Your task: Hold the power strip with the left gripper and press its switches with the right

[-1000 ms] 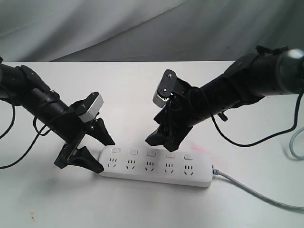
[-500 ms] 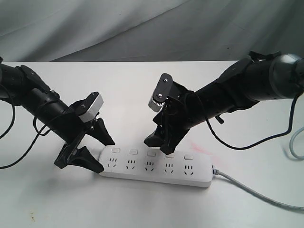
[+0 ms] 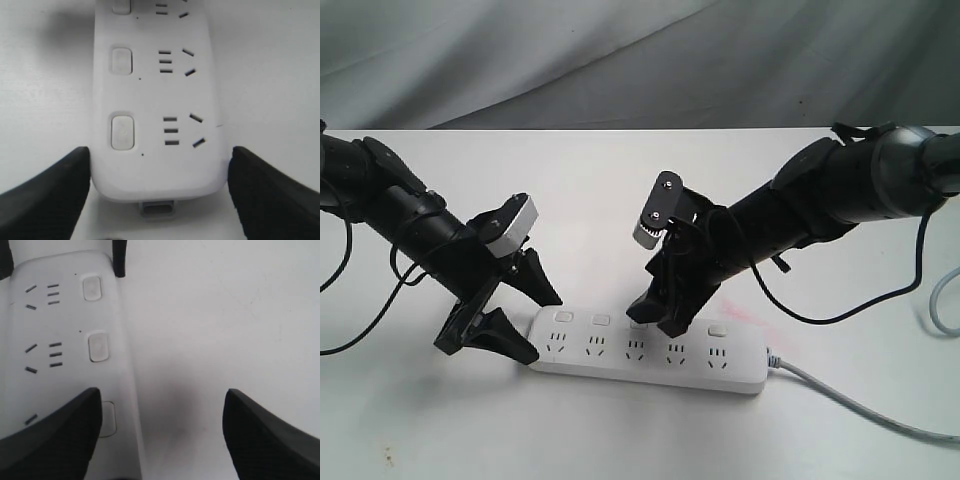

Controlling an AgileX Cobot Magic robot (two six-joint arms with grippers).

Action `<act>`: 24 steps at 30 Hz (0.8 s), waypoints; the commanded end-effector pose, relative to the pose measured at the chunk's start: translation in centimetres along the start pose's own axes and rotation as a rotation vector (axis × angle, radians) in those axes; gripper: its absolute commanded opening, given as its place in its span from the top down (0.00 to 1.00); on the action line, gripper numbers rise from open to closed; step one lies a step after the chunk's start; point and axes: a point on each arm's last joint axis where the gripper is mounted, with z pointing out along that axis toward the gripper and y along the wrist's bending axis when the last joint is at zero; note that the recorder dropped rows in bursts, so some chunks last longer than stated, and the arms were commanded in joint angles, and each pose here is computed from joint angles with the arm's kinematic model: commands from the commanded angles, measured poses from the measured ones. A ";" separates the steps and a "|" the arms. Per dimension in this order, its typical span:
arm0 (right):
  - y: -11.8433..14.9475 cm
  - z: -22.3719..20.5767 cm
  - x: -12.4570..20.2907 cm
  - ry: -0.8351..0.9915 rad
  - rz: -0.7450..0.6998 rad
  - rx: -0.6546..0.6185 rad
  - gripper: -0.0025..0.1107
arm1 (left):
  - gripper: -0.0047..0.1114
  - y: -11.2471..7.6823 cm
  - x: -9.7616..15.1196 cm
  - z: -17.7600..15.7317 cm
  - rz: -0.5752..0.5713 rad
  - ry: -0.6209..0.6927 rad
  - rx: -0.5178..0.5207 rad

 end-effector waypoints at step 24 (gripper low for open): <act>0.4 3.1 2.7 0.153 0.002 -0.013 0.42 | 0.54 0.4 0.1 -0.1 0.009 0.013 -0.034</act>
